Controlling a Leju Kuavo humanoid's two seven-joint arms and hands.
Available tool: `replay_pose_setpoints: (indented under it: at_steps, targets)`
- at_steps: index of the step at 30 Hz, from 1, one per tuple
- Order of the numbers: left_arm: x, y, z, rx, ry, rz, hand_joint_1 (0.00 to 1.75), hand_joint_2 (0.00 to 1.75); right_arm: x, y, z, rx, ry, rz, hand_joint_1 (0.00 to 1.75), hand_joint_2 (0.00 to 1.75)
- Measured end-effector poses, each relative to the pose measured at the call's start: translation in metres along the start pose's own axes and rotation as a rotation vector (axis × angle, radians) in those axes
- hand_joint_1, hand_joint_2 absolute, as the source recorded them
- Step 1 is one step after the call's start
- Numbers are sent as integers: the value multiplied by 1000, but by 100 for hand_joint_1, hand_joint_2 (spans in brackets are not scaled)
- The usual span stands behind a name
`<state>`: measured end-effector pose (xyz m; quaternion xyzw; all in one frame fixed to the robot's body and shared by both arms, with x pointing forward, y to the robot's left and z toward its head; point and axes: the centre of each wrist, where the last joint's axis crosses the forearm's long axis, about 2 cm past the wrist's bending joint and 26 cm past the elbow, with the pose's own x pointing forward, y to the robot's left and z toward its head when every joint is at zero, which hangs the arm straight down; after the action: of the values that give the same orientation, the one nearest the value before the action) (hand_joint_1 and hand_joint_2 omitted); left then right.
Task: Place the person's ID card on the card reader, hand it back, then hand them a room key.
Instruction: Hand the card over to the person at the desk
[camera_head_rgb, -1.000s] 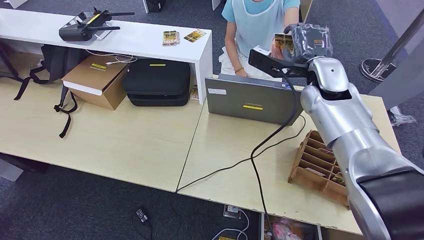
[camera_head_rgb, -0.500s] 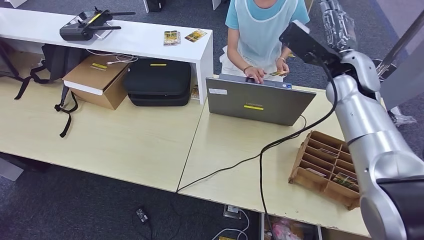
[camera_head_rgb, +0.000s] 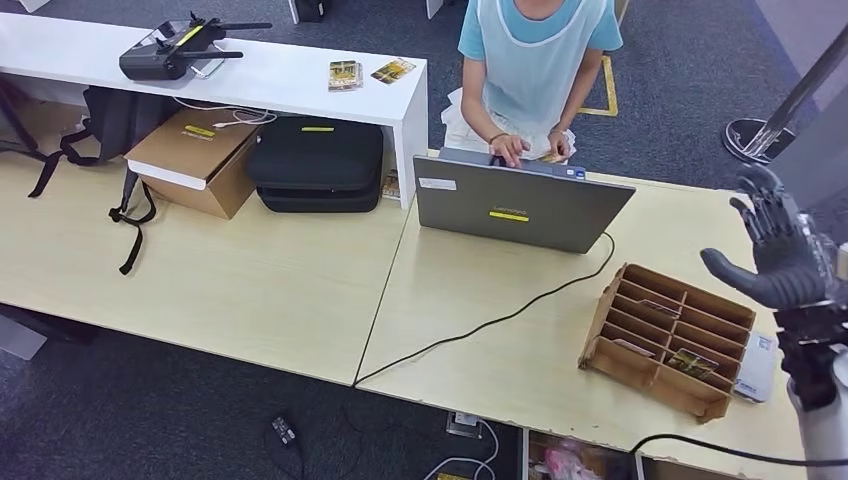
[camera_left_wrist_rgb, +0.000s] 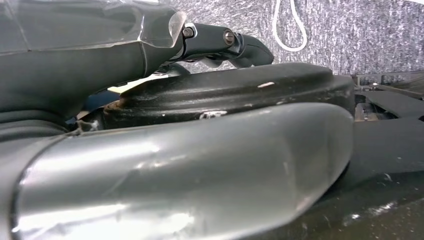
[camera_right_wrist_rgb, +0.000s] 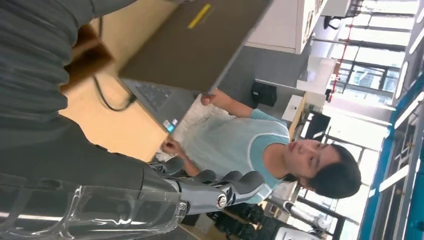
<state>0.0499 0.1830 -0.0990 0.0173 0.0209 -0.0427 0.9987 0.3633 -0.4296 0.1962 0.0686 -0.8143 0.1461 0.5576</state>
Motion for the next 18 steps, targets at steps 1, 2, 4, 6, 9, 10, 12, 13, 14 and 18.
replay_pose_setpoints:
  at_steps: [1, 2, 4, 6, 9, 10, 12, 13, 14, 18]
  targets:
    - [0, 0, 0, -1, 1, 3, 0, 0, -2, 3, 20, -11, -4, -25, 0, 175]
    - [0, 0, 0, -1, 2, 6, 0, 0, -3, 6, 41, -21, -8, -47, 0, 175]
    - [0, 0, 0, -2, 3, 10, 0, 0, -2, 12, 75, -41, -19, -78, 0, 175]
    - [0, 0, 0, -3, 4, 15, 0, 0, 3, 16, 100, -63, -39, -102, 0, 175]
    - [0, 0, 0, -3, 6, 20, 0, 0, 8, 23, 118, -103, -85, -143, 0, 175]
    - [0, 0, 0, -3, 6, 21, 0, 0, 9, 26, 121, -118, -96, -154, 0, 175]
    - [0, 0, 0, -3, 5, 20, 0, 0, 9, 33, 124, -146, -110, -167, 0, 175]
    - [0, 0, 0, -2, 5, 18, 0, 0, 9, 36, 125, -159, -113, -169, 0, 175]
    - [0, 1, 0, -2, 5, 18, 0, 0, 8, 40, 127, -169, -113, -170, 0, 175]
    - [0, 1, 0, -1, 5, 17, 0, 0, 6, 54, 133, -189, -106, -166, 0, 175]
